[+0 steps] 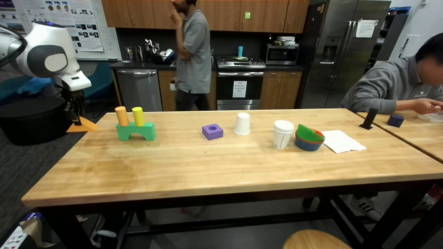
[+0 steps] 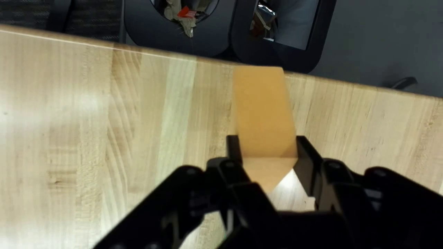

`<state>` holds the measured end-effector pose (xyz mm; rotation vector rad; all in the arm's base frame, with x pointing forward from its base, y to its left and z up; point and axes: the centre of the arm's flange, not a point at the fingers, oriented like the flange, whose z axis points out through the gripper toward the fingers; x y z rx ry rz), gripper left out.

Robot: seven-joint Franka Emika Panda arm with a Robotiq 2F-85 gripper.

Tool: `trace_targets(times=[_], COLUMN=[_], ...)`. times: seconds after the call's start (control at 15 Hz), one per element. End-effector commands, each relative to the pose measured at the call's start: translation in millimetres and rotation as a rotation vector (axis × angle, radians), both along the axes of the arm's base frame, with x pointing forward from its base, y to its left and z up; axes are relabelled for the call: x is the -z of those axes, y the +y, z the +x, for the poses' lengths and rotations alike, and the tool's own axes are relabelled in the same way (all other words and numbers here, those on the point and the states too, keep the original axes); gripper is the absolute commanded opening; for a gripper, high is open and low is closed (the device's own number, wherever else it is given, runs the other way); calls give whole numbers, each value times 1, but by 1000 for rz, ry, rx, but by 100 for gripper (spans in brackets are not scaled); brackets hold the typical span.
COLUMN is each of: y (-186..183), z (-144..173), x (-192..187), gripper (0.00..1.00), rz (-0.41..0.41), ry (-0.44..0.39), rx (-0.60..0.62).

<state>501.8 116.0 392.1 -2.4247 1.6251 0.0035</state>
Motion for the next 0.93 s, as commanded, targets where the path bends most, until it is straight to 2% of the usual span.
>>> trace_targets(times=[0.0,0.27,0.87], y=[-5,-13,-46], z=[-16,-19,-10], x=[-34,-51,-66], gripper=[16,16,16], rz=[-18,-18,-77], ry=[20,-13,-88], rx=[-29,-40,-13])
